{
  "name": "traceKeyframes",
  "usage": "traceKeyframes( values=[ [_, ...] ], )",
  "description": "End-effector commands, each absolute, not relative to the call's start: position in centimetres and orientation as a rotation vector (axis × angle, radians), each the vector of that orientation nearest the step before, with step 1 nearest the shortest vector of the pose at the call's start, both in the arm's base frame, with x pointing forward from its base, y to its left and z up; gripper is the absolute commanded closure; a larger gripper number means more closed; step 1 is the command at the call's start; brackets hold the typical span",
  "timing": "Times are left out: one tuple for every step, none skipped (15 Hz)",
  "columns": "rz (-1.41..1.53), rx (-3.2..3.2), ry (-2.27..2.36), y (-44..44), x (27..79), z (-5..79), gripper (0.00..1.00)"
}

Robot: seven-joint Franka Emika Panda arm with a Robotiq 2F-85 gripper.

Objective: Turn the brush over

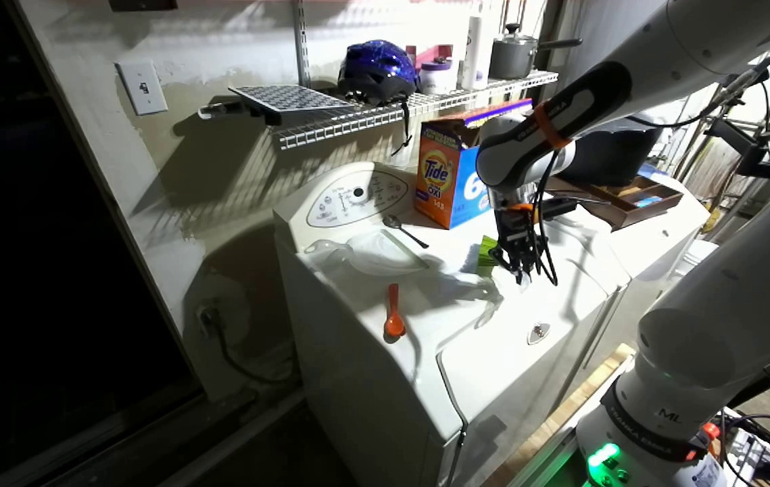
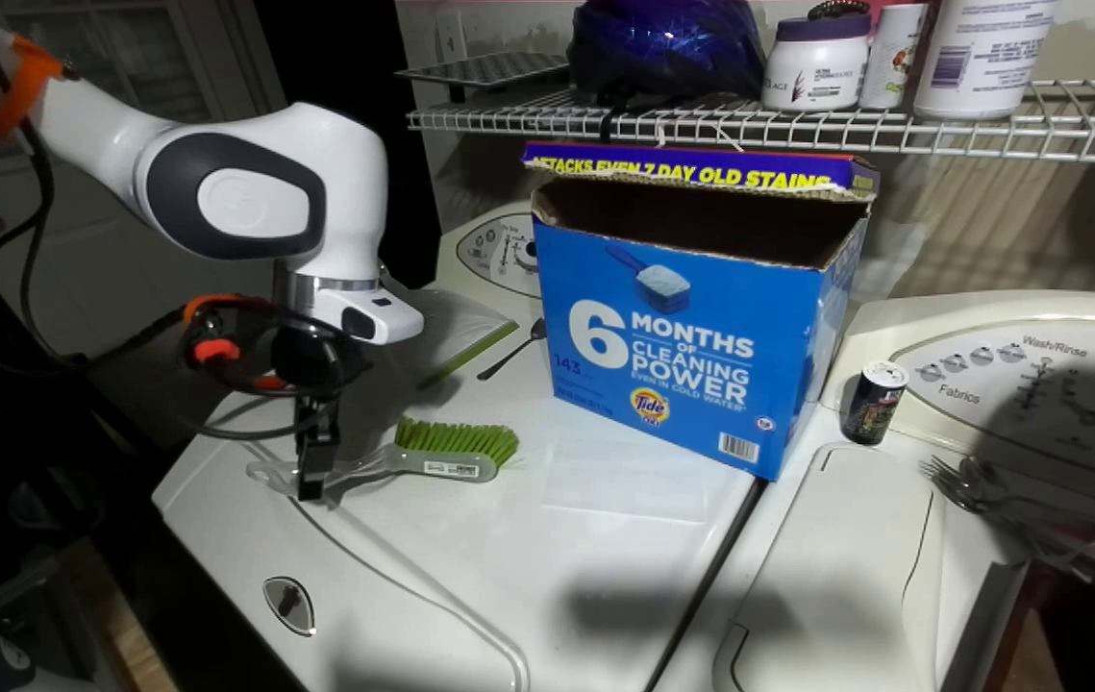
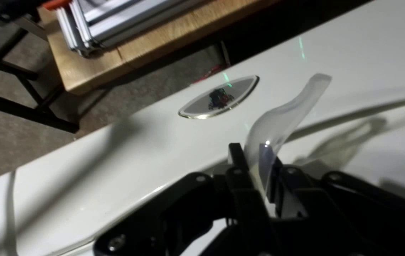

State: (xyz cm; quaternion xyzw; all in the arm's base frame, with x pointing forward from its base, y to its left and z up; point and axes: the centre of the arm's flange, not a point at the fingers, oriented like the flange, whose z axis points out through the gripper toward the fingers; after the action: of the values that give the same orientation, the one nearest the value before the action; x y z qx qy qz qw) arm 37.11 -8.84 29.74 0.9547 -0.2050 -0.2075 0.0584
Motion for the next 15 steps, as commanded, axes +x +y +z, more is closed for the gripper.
traceKeyframes(
  values=[
    [-0.816, 2.716, -0.593, -9.0, 39.0, 30.8, 0.96],
    [-0.861, 2.672, -0.576, -9.0, 39.3, 30.9, 0.96],
    [-0.901, 2.629, -0.560, -9.0, 39.7, 30.9, 0.96],
    [-0.938, 2.587, -0.545, -9.0, 40.1, 30.9, 0.96],
    [-0.970, 2.544, -0.530, -9.1, 40.4, 30.9, 0.96],
    [-0.997, 2.506, -0.514, -9.2, 40.8, 30.8, 0.96],
    [-1.021, 2.466, -0.499, -9.2, 41.2, 30.6, 0.96],
    [-1.042, 2.426, -0.480, -9.2, 41.6, 30.5, 0.96],
    [-1.059, 2.385, -0.465, -9.2, 42.0, 30.4, 0.96],
    [-1.073, 2.345, -0.449, -9.1, 42.4, 30.2, 0.96],
    [-1.084, 2.308, -0.432, -9.1, 42.9, 30.0, 0.96],
    [-1.095, 2.271, -0.413, -9.0, 43.3, 29.9, 0.96],
    [-1.104, 2.237, -0.393, -8.8, 43.8, 29.6, 0.96],
    [-1.113, 2.204, -0.373, -8.7, 44.2, 29.4, 0.96],
    [-1.121, 2.170, -0.353, -8.6, 44.7, 29.2, 0.96]
  ],
)
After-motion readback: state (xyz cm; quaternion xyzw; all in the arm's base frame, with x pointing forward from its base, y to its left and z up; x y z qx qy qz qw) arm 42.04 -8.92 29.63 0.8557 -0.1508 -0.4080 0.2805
